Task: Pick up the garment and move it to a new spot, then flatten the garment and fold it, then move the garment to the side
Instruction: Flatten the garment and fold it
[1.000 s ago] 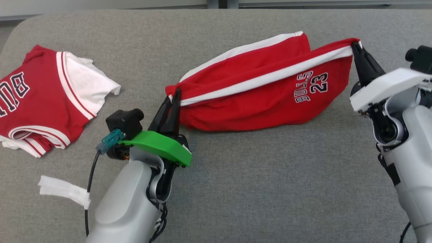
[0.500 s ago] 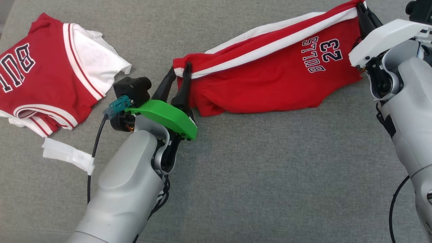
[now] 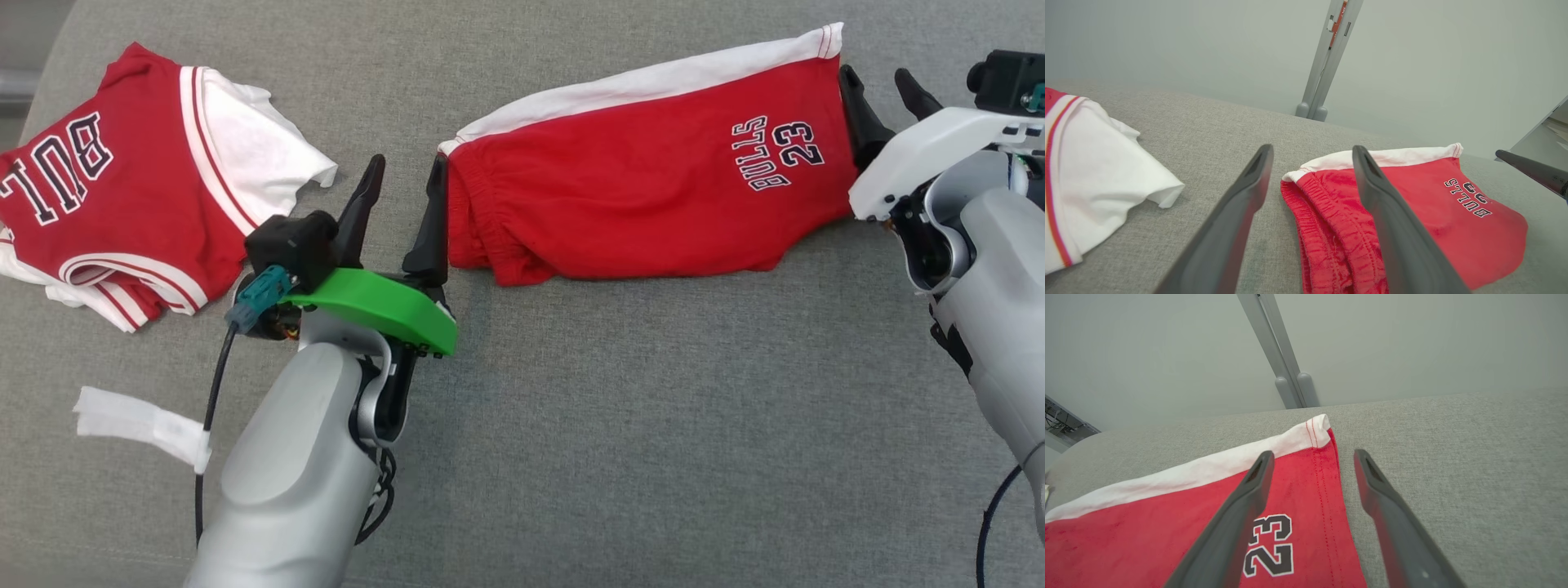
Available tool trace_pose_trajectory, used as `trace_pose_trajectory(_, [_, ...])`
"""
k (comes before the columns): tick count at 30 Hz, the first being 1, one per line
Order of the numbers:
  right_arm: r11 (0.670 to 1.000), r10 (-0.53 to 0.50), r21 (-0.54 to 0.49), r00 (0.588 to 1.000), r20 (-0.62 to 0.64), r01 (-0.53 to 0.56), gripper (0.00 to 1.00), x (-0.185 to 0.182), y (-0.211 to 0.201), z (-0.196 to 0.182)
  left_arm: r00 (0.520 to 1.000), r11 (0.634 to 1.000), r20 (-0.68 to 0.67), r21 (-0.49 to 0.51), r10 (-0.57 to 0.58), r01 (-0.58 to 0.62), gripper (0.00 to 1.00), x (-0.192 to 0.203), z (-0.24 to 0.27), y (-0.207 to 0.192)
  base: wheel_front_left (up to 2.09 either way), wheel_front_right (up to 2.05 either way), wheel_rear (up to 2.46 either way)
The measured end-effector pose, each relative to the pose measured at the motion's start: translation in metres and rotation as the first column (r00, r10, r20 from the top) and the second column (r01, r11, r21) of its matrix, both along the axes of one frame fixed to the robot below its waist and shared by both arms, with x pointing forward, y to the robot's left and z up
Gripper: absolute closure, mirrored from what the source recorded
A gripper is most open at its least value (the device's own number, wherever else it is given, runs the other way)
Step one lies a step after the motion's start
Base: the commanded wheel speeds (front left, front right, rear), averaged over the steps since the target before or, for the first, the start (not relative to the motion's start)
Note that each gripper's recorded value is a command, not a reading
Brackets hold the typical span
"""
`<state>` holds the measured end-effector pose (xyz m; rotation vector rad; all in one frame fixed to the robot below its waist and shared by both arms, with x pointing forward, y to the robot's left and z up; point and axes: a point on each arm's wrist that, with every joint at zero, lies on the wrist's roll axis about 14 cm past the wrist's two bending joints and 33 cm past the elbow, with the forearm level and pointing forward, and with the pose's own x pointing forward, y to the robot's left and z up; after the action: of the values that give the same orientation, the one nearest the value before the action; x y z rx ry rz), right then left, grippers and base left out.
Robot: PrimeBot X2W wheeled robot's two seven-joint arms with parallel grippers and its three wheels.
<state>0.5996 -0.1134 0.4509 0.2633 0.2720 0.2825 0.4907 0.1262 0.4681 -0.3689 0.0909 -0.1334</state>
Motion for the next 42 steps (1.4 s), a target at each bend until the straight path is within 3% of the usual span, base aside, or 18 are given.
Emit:
trace_pose_trajectory(9, [0.998, 0.012, -0.055, 0.997, -0.080, -0.016, 0.00, -0.010, -0.007, -0.024, 0.984, 0.982, 0.042, 0.058, 0.175, -0.177, 0.00, -0.032, 0.002, 0.061, 0.00, 0.00, 0.00])
trace_pose_trajectory(23, [0.991, 0.050, -0.112, 0.975, -0.217, -0.075, 0.00, -0.023, 0.005, -0.067, 0.961, 0.944, 0.056, 0.184, 0.270, -0.276, 0.00, -0.072, -0.002, 0.102, 0.00, 0.00, 0.00])
trace_pose_trajectory(24, [0.991, 0.051, -0.111, 0.973, -0.224, -0.078, 0.11, -0.024, 0.006, -0.068, 0.960, 0.942, 0.050, 0.184, 0.275, -0.279, 0.00, -0.074, -0.004, 0.103, 0.00, 0.00, 0.00])
trace_pose_trajectory(26, [0.991, 0.053, -0.106, 0.972, -0.231, -0.079, 0.84, -0.025, 0.008, -0.068, 0.958, 0.941, 0.045, 0.182, 0.282, -0.286, 0.00, -0.077, -0.005, 0.105, 0.00, 0.00, 0.00])
trace_pose_trajectory(27, [0.991, 0.055, -0.102, 0.971, -0.232, -0.080, 1.00, -0.025, 0.009, -0.068, 0.958, 0.941, 0.044, 0.179, 0.284, -0.288, 0.00, -0.079, -0.005, 0.105, 0.00, 0.00, 0.00])
trace_pose_trajectory(34, [0.995, 0.071, -0.058, 0.971, -0.228, -0.086, 1.00, -0.035, 0.018, -0.062, 0.960, 0.945, 0.028, 0.170, 0.280, -0.281, 0.00, -0.087, -0.009, 0.101, 0.00, 0.00, 0.00])
trace_pose_trajectory(42, [0.999, 0.014, -0.045, 0.978, -0.209, -0.024, 1.00, -0.062, -0.012, -0.057, 0.967, 0.953, 0.030, 0.164, 0.252, -0.253, 0.00, -0.095, -0.007, 0.091, 0.00, 0.00, 0.00])
